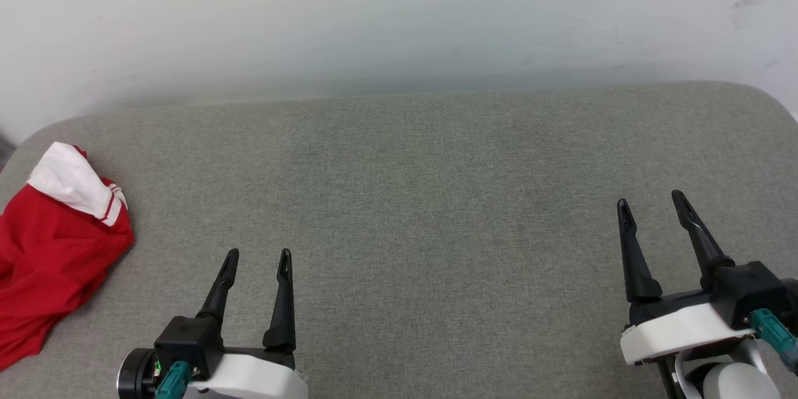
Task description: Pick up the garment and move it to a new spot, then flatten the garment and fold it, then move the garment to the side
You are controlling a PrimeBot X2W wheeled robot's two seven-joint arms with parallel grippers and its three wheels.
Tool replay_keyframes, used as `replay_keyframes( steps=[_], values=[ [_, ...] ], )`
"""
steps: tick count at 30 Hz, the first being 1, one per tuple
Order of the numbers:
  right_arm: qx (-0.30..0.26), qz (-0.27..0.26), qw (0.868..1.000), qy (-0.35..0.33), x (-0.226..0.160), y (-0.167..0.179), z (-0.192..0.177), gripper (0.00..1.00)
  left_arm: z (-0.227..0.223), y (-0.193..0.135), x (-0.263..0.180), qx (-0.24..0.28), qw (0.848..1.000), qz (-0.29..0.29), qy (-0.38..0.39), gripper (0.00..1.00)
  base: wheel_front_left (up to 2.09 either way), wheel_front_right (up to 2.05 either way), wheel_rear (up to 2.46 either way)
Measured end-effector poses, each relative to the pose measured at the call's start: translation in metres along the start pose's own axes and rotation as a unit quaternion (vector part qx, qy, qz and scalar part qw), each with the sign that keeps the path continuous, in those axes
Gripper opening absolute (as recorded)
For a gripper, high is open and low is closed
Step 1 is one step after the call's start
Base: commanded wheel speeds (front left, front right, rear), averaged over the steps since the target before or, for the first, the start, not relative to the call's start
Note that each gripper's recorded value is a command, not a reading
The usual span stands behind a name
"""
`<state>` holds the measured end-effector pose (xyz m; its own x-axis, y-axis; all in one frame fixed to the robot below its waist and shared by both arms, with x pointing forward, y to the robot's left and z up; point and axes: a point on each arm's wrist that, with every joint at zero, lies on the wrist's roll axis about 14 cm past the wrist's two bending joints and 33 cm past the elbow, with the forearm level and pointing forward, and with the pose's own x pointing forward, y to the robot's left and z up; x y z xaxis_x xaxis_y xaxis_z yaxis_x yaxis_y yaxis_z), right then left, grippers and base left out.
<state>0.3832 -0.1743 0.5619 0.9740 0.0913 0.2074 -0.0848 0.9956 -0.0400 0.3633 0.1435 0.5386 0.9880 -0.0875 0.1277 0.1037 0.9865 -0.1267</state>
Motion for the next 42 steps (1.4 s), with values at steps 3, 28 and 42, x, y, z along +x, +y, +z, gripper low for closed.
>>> replay_keyframes(
  steps=[3, 28, 42],
  values=[
    [-0.017, 0.006, 1.0, -0.002, 0.0, 0.002, 0.0, 1.0, 0.002, -0.002, 0.0, 0.01, 1.0, -0.003, -0.007, 1.0, 0.0, 0.0, 0.0],
    [0.038, 0.002, 0.999, 0.007, -0.005, 0.005, -0.016, 1.0, 0.001, 0.005, -0.008, 0.017, 0.999, -0.019, -0.025, 1.0, 0.0, 0.0, 0.0],
    [0.05, 0.043, 0.998, 0.011, 0.004, 0.034, -0.022, 1.0, 0.002, 0.025, -0.02, 0.034, 0.999, 0.005, -0.024, 1.0, 0.0, 0.0, 0.0]
  ],
)
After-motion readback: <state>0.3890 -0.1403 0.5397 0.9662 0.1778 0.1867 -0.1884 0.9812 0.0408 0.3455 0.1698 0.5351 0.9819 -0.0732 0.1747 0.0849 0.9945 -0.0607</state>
